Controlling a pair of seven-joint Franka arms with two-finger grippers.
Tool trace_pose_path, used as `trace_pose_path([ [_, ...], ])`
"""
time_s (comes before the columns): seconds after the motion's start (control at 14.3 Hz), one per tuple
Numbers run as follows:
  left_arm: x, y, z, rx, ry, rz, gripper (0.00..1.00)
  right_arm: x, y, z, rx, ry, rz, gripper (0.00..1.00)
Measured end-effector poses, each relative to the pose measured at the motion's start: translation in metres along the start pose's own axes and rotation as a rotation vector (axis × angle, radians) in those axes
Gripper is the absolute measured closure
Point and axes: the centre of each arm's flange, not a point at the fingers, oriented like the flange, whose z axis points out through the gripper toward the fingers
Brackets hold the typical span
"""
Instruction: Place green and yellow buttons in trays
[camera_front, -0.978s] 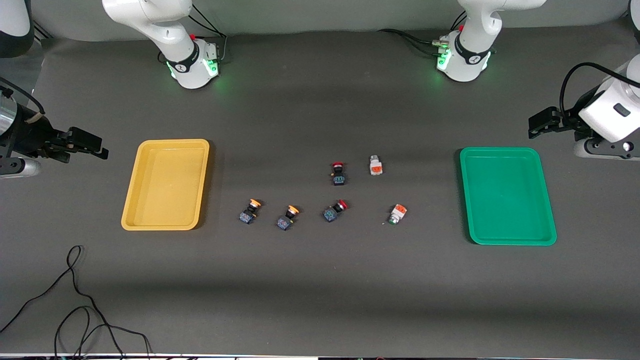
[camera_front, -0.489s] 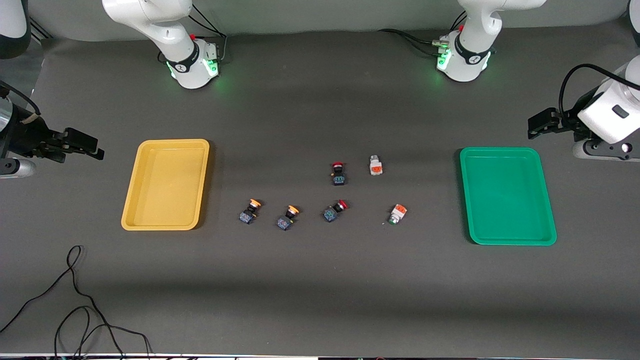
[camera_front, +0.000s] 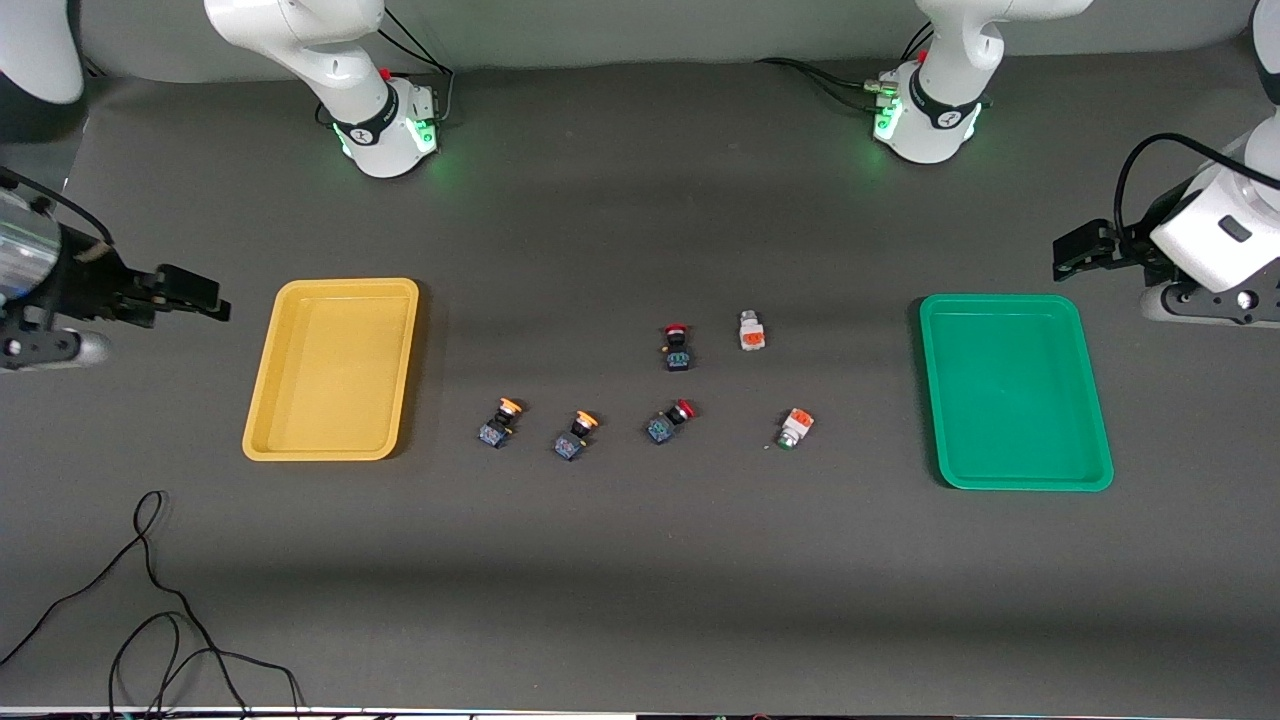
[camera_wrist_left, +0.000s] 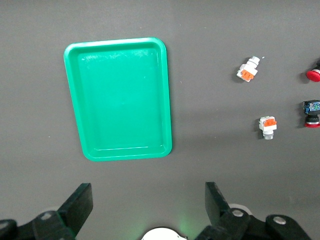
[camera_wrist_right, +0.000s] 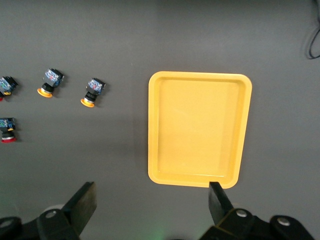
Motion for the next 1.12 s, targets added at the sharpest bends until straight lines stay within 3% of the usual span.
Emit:
trace_pose_path([
  [0.21,0.004,0.006,0.015,-0.001,-0.008,0.010,0.00,0.021,-0.029,0.046,-0.005,-0.041,0.000,0.01],
  [0.49,0.010,0.033,0.043,-0.015,-0.016,0.052,0.00,0.048,-0.074,0.141,0.069,-0.045,0.058,0.03],
  [0.63,0.013,0.059,0.071,-0.044,-0.021,0.051,0.00,0.056,-0.100,0.192,0.058,-0.053,0.096,0.03],
  [0.84,0.010,0.130,0.102,-0.042,-0.010,-0.002,0.00,0.065,-0.129,0.253,0.035,-0.039,0.133,0.03],
  [1.12,-0.009,0.244,0.129,-0.032,0.022,-0.086,0.00,0.065,-0.117,0.306,0.025,0.001,0.165,0.03],
])
